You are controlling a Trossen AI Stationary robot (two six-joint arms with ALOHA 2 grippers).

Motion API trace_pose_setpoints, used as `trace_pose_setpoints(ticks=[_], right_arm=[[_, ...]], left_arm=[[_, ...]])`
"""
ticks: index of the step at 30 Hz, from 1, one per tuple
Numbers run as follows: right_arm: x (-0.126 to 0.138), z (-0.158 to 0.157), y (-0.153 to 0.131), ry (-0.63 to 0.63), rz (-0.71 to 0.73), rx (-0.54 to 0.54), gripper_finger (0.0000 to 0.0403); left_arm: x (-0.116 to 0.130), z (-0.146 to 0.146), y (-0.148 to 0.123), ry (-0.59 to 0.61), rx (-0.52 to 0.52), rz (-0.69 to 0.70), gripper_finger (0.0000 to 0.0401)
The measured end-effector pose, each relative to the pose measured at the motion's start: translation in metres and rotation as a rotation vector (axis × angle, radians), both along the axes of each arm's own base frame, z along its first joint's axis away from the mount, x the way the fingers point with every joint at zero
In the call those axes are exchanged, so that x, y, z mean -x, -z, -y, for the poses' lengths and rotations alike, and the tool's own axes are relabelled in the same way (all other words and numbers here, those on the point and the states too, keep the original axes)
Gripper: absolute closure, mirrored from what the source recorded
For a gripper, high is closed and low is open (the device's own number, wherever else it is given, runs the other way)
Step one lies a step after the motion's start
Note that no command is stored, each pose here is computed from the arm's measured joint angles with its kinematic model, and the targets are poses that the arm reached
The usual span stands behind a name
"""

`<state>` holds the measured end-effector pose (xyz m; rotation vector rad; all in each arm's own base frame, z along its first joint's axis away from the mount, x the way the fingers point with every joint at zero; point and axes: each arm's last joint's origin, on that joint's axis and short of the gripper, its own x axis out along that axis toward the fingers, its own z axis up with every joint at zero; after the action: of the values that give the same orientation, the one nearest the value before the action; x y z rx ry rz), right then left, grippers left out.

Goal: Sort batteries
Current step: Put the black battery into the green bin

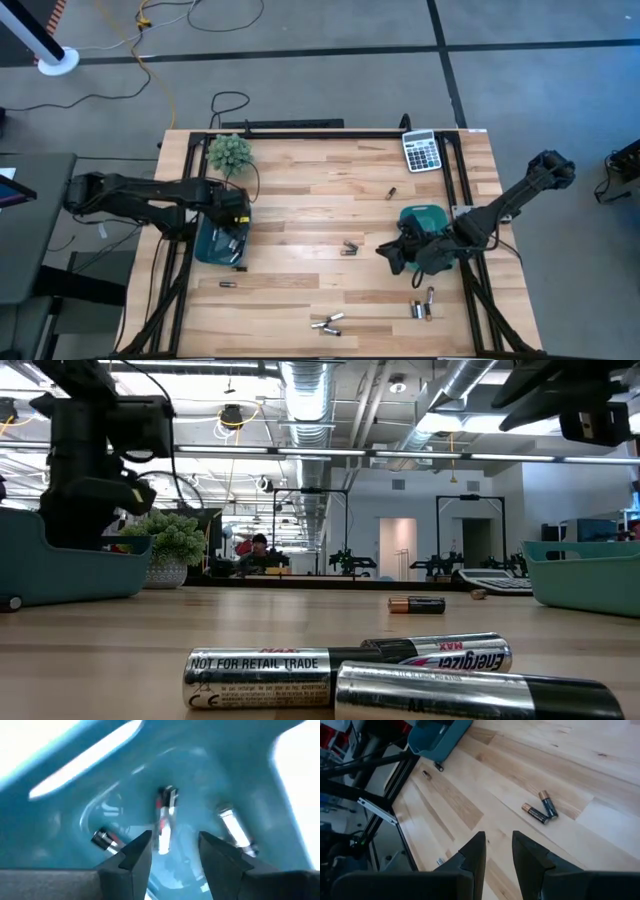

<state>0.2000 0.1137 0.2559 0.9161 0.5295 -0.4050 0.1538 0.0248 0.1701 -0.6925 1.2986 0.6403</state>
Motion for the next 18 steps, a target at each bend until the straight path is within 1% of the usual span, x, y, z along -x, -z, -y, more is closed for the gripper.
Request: trace_pose_setpoints(ticks=[3, 8, 12, 15, 18], right_arm=[[-0.001, 0.002, 0.000, 0.012, 0.000, 0.000, 0.0291], [-0.003, 0.007, 0.000, 0.033, -0.004, 0.003, 0.0291], [-0.005, 0.011, 0.001, 0.052, -0.008, 0.005, 0.0291], [-0.009, 0.018, 0.000, 0.058, -0.012, 0.040, 0.0291], [-0.014, 0.027, -0.001, 0.069, -0.005, 0.073, 0.0291]], left_arm=[[-0.005, -0.001, -0.010, 0.036, -0.010, 0.022, 0.0246], [-0.011, -0.003, -0.036, 0.068, -0.054, 0.028, 0.0248], [-0.015, -0.004, -0.063, 0.058, -0.091, 0.033, 0.0248], [-0.016, -0.005, -0.085, 0.041, -0.102, 0.053, 0.0248], [-0.018, -0.005, -0.107, -0.001, -0.101, 0.092, 0.0248]])
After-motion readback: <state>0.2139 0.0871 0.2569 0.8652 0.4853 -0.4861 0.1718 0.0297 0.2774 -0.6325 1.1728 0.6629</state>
